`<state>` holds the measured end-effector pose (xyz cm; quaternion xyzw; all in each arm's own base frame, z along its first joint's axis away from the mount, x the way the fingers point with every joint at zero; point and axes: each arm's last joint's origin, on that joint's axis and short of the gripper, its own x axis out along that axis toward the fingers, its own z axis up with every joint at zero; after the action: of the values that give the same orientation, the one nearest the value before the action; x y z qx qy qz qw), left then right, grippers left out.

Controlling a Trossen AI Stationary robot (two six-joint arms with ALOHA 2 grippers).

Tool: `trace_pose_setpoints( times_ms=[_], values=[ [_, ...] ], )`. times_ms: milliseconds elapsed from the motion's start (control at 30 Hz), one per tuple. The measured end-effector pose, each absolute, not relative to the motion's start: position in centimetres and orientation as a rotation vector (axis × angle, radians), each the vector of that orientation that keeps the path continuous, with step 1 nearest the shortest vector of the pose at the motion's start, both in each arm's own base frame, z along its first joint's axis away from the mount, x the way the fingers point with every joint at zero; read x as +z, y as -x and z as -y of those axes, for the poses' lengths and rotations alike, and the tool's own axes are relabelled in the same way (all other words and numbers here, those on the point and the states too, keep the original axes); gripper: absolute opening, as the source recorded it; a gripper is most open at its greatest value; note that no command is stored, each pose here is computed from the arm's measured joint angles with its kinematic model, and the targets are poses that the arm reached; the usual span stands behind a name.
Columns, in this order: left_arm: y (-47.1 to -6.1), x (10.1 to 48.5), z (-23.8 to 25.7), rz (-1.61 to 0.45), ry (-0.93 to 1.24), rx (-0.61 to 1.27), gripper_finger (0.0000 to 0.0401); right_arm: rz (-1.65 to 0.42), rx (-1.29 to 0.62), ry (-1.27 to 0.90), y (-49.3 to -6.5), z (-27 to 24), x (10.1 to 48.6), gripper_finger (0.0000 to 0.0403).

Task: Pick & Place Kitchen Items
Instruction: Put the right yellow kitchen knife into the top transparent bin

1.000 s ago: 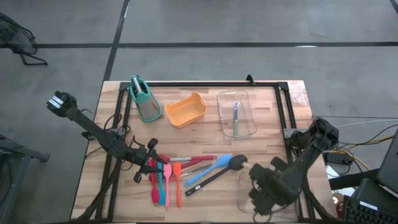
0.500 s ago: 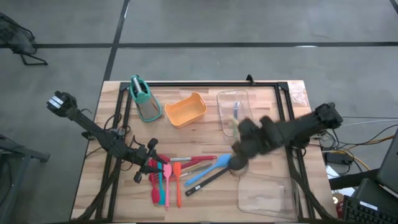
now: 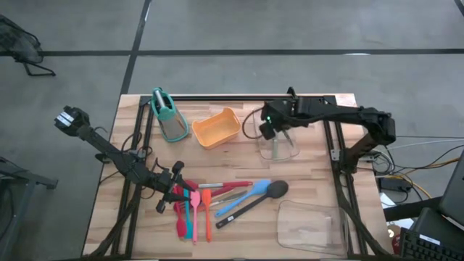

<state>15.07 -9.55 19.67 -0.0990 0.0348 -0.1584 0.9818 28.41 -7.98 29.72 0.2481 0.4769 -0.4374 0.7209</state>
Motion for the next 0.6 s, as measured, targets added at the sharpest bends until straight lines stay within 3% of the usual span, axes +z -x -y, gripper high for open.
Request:
trace_pose_setpoints(
  times_ms=[433, 600],
  values=[
    [-15.1, 19.7, 9.6, -0.072, 0.201, -0.321, 0.0156, -1.036, -0.913, -0.649, -27.6, 10.6, 22.4, 0.0028],
    [-15.1, 19.7, 9.6, -0.075, 0.221, -0.320, 0.0156, -1.043, -0.895, -0.670, -27.3, 10.6, 21.2, 0.0070]
  ],
)
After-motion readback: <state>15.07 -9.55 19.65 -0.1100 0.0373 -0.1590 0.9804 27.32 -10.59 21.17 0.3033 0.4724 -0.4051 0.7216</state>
